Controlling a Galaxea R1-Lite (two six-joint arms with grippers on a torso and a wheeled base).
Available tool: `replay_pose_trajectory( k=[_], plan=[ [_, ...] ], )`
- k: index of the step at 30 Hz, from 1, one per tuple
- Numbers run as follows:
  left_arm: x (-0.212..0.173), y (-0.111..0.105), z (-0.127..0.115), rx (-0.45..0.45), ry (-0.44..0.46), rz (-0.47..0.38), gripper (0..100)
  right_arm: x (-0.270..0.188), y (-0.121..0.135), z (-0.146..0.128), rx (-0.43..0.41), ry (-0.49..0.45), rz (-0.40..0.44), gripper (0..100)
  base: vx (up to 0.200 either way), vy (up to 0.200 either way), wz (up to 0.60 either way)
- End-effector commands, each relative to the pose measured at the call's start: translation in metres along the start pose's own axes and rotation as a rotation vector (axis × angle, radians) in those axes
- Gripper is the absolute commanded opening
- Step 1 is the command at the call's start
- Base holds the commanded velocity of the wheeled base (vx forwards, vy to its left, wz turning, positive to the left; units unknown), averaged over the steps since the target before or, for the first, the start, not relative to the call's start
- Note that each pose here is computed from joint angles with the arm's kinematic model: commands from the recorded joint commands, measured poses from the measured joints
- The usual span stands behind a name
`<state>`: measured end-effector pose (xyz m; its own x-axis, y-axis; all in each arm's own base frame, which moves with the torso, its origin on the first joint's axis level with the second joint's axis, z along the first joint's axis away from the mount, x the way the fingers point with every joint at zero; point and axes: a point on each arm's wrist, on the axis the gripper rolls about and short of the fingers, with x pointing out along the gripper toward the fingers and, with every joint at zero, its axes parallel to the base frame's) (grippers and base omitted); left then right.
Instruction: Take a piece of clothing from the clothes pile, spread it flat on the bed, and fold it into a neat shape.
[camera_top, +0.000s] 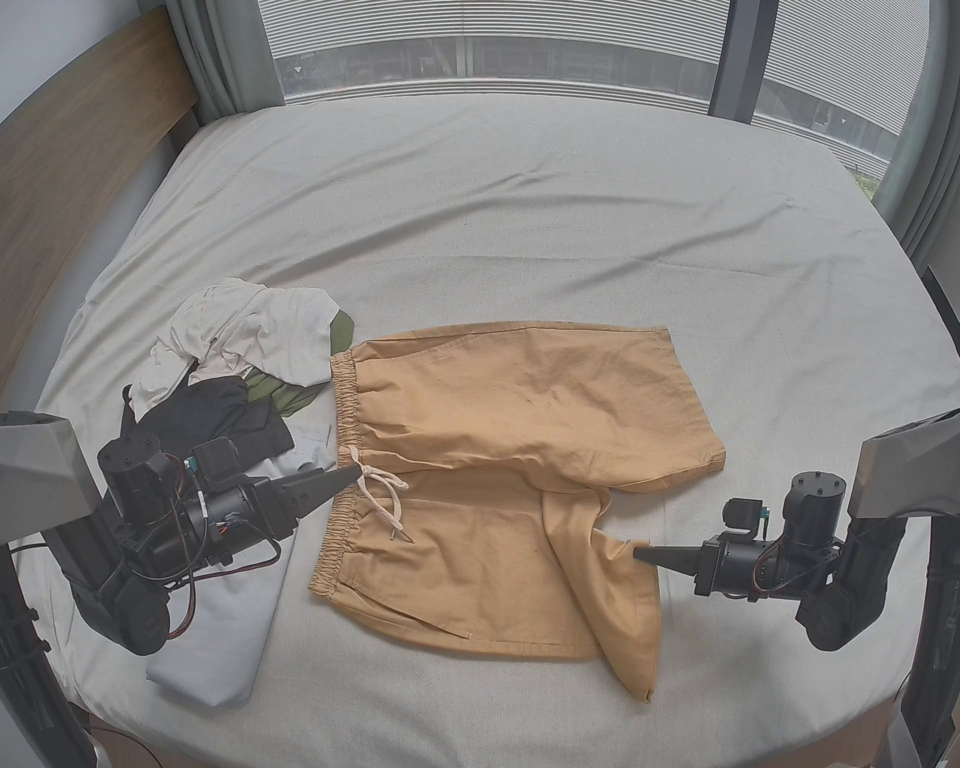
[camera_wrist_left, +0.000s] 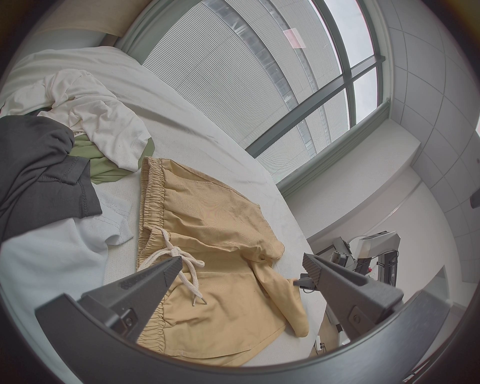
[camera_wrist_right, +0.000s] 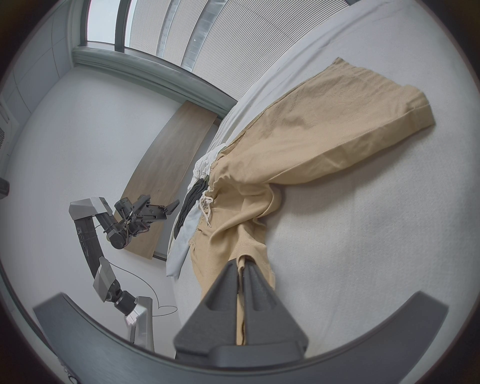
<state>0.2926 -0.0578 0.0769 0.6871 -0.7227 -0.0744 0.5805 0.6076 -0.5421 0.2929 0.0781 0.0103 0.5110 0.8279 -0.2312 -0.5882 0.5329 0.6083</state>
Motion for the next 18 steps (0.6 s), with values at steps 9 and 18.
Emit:
replay_pose_trajectory(
  k=[9,18],
  plan=[
    [0.0,0.0,0.0,0.0,-0.001,0.0,100,-0.023,-0.014,0.023,-0.021,-0.099,-0.062,0,0.0,0.0,0.0],
    [0.0,0.001,-0.001,-0.002,0.002,0.001,100,-0.032,-0.03,0.036,-0.031,-0.156,-0.105,0,0.0,0.0,0.0]
  ],
)
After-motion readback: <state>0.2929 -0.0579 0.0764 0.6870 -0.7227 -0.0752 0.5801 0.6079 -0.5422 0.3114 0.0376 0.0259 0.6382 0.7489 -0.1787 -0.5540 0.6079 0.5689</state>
